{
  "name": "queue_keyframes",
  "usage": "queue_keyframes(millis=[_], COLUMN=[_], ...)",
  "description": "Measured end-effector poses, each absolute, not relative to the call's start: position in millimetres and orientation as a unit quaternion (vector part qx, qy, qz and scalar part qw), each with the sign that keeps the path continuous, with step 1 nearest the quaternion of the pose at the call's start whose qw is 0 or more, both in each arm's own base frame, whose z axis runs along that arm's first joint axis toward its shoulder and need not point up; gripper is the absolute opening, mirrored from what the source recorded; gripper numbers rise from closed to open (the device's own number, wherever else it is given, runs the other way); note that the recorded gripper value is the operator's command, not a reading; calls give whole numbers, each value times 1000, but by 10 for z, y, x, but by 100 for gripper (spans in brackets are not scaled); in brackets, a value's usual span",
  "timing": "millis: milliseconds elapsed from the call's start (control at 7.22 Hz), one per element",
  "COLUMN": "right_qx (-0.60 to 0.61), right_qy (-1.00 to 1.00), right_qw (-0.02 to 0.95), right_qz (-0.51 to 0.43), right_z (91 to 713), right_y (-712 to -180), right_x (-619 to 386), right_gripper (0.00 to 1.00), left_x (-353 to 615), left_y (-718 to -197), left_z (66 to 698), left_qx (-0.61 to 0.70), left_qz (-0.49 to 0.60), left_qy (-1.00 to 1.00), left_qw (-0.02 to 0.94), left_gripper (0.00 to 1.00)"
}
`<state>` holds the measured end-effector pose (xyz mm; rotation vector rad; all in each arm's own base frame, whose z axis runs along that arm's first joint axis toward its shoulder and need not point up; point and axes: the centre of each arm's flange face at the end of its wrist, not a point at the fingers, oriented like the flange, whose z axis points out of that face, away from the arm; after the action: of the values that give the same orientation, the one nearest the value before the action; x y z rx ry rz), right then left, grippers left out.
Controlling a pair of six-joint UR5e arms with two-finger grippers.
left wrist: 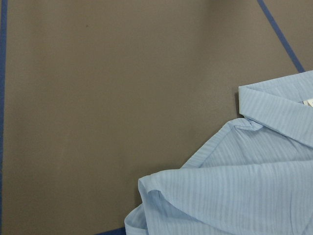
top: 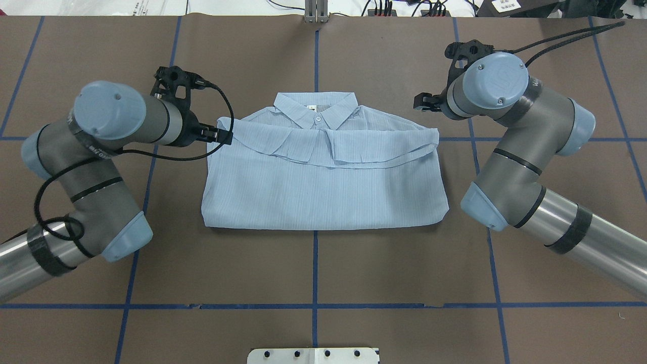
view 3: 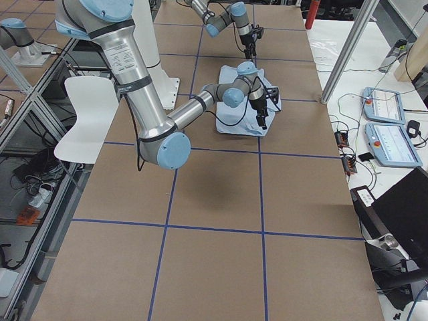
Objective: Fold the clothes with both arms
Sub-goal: 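Lower the left gripper to the folded shirt's side edge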
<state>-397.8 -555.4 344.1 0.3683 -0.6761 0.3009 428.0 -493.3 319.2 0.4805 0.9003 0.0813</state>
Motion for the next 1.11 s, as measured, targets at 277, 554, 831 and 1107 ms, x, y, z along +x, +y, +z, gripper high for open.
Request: queue_keyframes(millis=[277,554,831,1107], right_qx=[180,179,179,180], right_qy=[-329,-330,-331,-331], right_qw=[915,915,914,914], right_qz=[146,150,152,153], right_z=[3444,3443,3438,3433], right_y=[-5560,-5562,-5558,-5554], right_x=[-3963,-3960,-3962,-3969], right_gripper=[100,100,100,100], left_x=[4346,4565,4753,4819], left_y=[-4235,-3813,-3602,-3554], left_z=[3347,3483,3541,3531], left_qx=[190,165,154,151], left_qz=[45,29,18,16], left_qy=[455,455,455,457], left_qw=[869,874,877,876], left_gripper=[100,86,51,0])
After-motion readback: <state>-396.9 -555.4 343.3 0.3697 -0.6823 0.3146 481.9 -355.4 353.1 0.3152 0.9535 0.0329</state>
